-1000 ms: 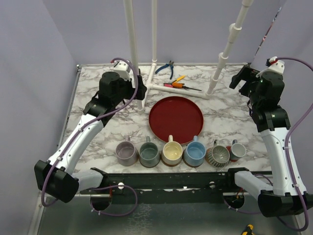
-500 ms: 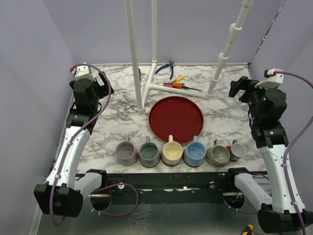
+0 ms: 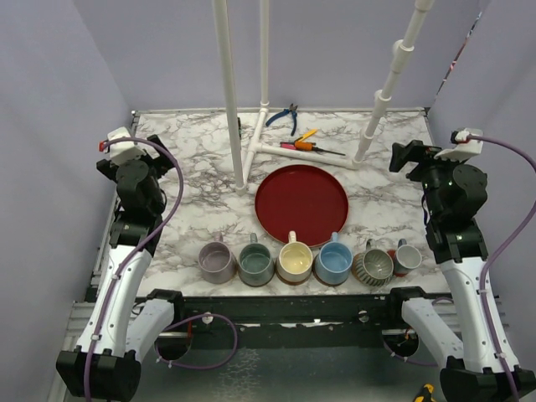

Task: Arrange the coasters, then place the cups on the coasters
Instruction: Reset both arms

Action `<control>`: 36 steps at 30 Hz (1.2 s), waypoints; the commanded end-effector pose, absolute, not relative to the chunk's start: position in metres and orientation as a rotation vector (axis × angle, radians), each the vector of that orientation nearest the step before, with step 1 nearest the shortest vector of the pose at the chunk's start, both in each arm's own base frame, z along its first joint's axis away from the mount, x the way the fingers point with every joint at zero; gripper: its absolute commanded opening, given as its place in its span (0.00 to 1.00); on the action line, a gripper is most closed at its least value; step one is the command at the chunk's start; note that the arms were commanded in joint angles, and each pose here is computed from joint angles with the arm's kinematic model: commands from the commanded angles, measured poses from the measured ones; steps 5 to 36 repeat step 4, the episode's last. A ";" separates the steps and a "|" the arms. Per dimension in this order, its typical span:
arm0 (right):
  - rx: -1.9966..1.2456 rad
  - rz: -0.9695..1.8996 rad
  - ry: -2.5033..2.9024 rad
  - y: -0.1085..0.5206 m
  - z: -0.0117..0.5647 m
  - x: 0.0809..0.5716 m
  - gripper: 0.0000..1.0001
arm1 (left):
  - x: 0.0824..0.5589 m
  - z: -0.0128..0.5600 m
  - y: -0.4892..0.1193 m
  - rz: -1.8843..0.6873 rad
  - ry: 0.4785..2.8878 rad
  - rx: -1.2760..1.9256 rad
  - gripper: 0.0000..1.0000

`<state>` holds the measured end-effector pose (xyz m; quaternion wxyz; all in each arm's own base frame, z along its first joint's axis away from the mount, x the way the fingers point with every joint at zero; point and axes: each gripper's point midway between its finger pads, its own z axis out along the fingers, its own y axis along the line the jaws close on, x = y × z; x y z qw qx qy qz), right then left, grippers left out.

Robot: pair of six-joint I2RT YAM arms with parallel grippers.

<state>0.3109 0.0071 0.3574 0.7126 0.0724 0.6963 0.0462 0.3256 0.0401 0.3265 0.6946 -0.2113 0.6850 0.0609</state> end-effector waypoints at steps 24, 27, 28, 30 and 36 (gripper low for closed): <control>0.150 0.109 1.500 0.008 0.368 0.307 1.00 | 0.324 0.328 0.044 0.150 1.507 -0.482 0.99; 0.150 0.109 1.500 0.008 0.368 0.307 1.00 | 0.324 0.328 0.044 0.150 1.507 -0.482 0.99; 0.150 0.109 1.500 0.008 0.368 0.307 1.00 | 0.324 0.328 0.044 0.150 1.507 -0.482 0.99; 0.150 0.109 1.500 0.008 0.368 0.307 1.00 | 0.324 0.328 0.044 0.150 1.507 -0.482 0.99; 0.150 0.109 1.500 0.008 0.368 0.307 1.00 | 0.324 0.328 0.044 0.150 1.507 -0.482 0.99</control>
